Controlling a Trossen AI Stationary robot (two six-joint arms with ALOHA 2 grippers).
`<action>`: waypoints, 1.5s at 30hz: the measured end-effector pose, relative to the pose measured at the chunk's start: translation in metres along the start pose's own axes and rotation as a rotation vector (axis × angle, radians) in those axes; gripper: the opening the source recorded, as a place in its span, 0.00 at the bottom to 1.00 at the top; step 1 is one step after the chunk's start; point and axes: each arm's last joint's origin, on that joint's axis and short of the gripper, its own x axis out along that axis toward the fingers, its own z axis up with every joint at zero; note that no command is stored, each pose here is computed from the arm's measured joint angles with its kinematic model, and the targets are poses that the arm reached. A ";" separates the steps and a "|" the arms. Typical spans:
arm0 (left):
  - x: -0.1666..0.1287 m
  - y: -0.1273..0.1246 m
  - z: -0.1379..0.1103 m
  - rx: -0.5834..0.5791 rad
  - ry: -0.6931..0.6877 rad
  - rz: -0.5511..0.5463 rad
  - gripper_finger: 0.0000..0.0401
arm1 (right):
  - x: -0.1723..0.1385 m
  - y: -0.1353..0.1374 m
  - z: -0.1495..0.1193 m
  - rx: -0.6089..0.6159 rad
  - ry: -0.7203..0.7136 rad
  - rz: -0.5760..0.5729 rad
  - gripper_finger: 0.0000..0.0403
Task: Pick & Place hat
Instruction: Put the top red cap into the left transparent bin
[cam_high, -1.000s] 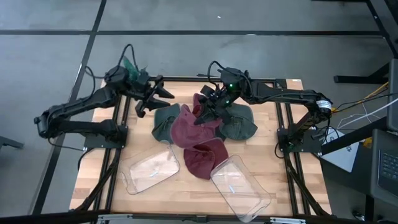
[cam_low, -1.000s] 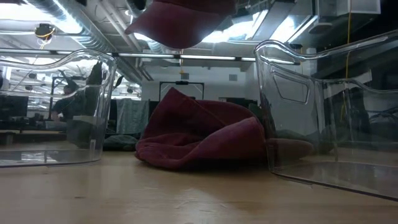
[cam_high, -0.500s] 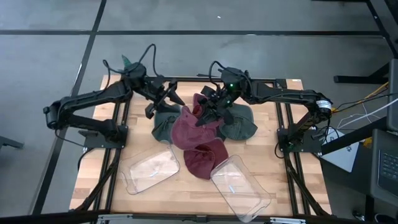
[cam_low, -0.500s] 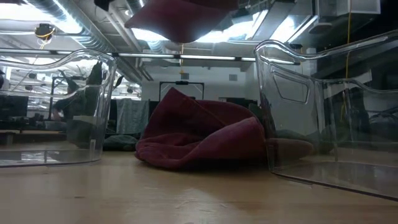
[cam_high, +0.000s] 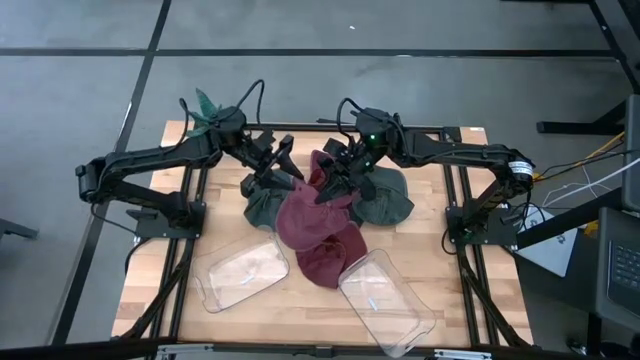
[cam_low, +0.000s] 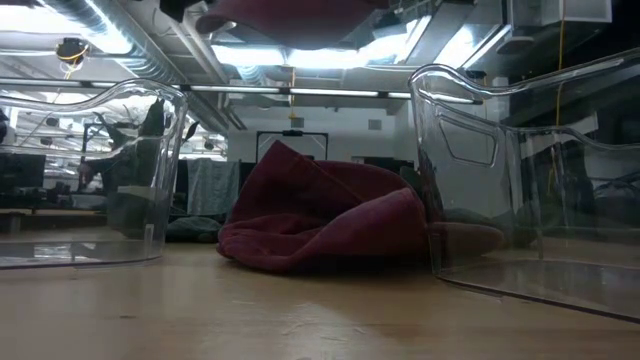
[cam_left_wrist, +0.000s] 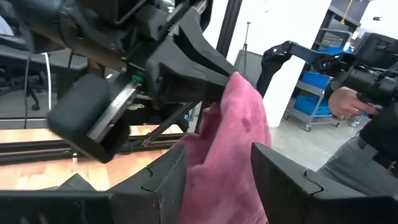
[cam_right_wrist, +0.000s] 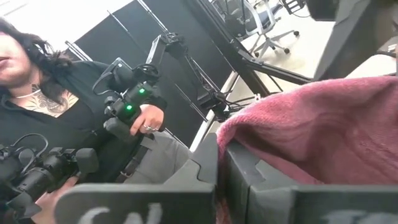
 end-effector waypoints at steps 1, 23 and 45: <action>0.001 0.000 0.000 0.000 0.001 -0.003 0.43 | -0.001 -0.001 0.000 0.000 -0.001 -0.002 0.02; 0.000 -0.004 -0.001 -0.069 0.027 -0.097 0.01 | -0.013 -0.012 0.002 0.024 -0.020 -0.086 0.11; -0.027 -0.059 0.015 -0.413 0.053 -0.137 0.01 | -0.049 -0.042 -0.013 0.150 0.105 -0.254 0.61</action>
